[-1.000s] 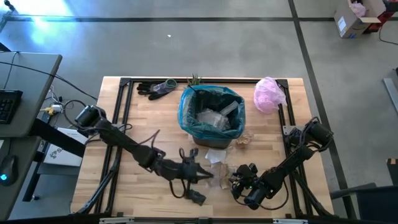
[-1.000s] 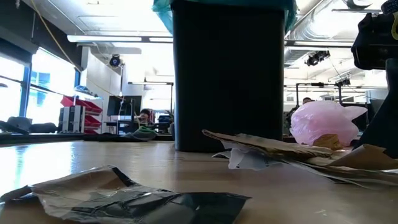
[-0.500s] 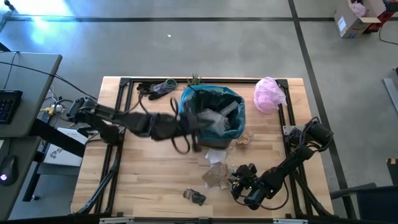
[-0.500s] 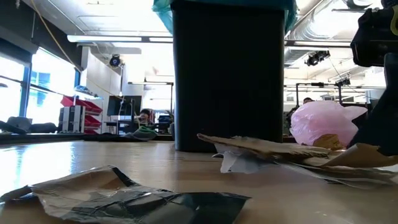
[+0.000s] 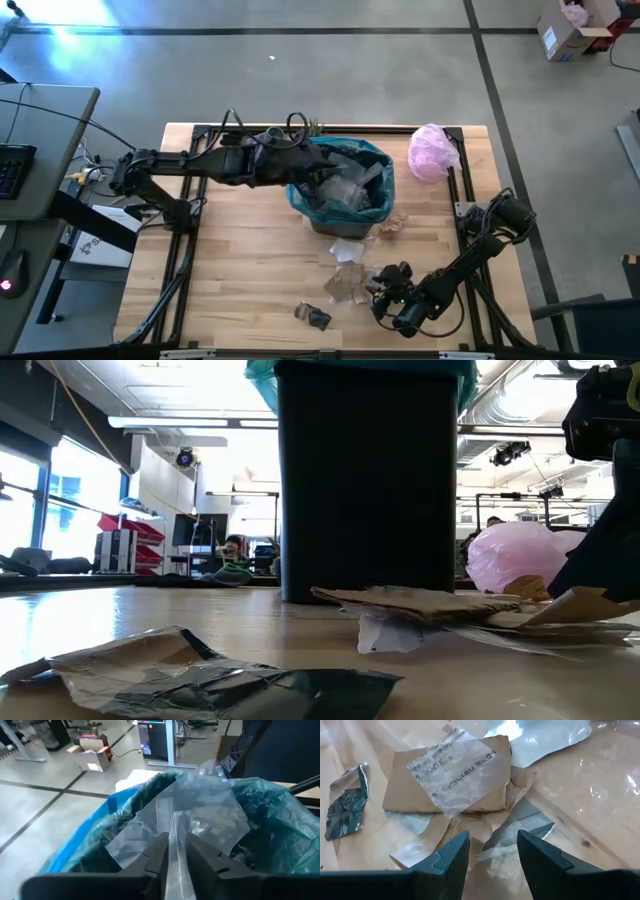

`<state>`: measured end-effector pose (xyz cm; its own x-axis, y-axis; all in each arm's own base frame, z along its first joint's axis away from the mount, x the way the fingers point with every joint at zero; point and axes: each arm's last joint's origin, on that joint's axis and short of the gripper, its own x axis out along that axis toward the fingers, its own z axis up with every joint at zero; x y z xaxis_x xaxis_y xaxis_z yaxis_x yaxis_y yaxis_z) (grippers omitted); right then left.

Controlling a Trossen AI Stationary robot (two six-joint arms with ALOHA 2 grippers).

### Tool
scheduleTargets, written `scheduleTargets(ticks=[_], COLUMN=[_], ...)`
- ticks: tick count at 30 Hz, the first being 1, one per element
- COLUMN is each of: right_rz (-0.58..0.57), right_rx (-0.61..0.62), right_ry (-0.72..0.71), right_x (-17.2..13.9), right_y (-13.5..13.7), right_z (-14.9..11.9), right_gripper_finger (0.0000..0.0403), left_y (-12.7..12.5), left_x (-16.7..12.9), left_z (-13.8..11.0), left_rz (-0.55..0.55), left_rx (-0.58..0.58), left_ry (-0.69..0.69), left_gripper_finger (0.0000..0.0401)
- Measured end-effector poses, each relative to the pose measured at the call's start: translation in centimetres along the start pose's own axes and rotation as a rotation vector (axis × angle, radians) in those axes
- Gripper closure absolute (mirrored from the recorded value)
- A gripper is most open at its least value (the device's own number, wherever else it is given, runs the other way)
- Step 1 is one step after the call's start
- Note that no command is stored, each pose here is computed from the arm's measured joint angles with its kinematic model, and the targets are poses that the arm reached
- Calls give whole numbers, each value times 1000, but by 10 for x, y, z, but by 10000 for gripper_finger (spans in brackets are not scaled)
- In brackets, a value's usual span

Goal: Place trash/remove bag and relplace
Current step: Put the transparent plastic into the trash bin

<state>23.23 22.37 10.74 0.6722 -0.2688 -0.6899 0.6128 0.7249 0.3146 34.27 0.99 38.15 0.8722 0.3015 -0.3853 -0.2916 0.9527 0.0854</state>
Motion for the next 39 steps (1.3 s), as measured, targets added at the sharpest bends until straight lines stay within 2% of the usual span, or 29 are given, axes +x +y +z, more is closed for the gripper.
scheduleTargets(ticks=[9, 12, 19, 23, 27, 36, 39], right_rz=[0, 6, 29, 112, 197, 191, 179], right_rx=[1, -5, -21, -102, -196, -284, -336], right_ry=[-27, -55, -154, -190, -165, -172, -185], right_x=[0, -3, -9, -13, -15, -9, -4], right_y=[0, 1, 3, 15, 26, 28, 28], right_z=[1, -1, -4, -5, -5, 2, 9], right_gripper_finger=[247, 247, 247, 247, 247, 247, 247], left_y=[-4, -9, -33, -53, -79, -141, -162], left_x=[-1, -4, -16, -24, -37, -67, -69], left_z=[1, 4, 14, 12, 6, -19, -34], left_rz=[-17, -45, -211, -289, -367, -537, -553], left_rx=[-1, -6, 9, 60, 135, 265, 305], left_ry=[-8, -45, -148, -159, -139, -54, -7], left_gripper_finger=[264, 252, 249, 249, 249, 255, 258])
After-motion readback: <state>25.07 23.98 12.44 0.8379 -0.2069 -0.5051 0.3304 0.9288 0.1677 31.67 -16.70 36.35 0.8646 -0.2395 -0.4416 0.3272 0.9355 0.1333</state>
